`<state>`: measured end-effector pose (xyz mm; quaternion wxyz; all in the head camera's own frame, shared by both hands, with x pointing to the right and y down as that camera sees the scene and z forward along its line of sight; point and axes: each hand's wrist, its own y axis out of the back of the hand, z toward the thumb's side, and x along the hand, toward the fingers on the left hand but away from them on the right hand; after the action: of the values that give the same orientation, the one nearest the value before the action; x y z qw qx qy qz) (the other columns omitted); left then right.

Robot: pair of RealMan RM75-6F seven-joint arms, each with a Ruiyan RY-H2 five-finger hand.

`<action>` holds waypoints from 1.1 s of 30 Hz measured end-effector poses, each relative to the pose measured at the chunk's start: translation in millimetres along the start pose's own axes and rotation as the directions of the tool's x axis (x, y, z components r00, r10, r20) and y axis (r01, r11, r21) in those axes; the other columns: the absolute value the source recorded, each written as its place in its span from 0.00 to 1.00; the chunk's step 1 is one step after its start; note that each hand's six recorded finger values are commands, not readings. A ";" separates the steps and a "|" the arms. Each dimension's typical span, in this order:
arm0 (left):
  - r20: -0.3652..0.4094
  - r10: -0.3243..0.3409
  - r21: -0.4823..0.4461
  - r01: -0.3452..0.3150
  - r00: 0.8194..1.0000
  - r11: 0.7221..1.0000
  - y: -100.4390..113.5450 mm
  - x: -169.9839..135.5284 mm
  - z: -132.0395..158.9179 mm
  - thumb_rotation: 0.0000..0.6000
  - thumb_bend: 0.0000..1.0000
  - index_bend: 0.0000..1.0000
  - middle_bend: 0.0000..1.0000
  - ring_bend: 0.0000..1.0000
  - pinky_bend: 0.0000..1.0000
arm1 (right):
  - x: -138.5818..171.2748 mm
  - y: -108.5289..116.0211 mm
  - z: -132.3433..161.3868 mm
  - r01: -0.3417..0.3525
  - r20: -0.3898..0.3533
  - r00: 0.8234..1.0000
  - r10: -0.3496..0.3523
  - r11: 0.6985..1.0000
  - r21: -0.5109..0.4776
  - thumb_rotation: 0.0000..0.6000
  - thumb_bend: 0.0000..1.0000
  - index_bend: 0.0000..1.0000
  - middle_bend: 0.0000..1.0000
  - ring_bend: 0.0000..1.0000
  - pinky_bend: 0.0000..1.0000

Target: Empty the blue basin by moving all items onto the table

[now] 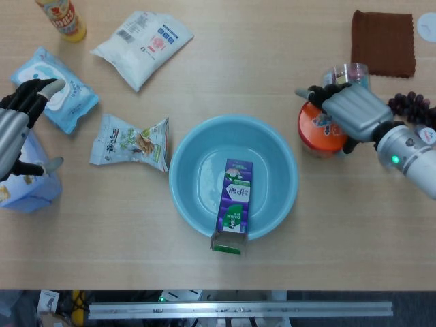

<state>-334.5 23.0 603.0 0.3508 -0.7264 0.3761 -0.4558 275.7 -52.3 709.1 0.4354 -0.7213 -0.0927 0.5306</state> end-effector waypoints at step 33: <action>0.008 -0.003 -0.005 0.003 1.000 1.000 -2.0 0.2 2.6 1.00 0.19 0.00 0.09 0.06 0.20 | 18.3 -5.3 -17.0 -0.009 0.034 0.999 0.008 1.000 0.022 1.00 0.06 0.00 0.00 0.00 0.23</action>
<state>-331.7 24.2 603.9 0.3500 -0.7297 0.3748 -0.4523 299.4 -47.3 701.4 0.4394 -0.7077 -0.0914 0.5456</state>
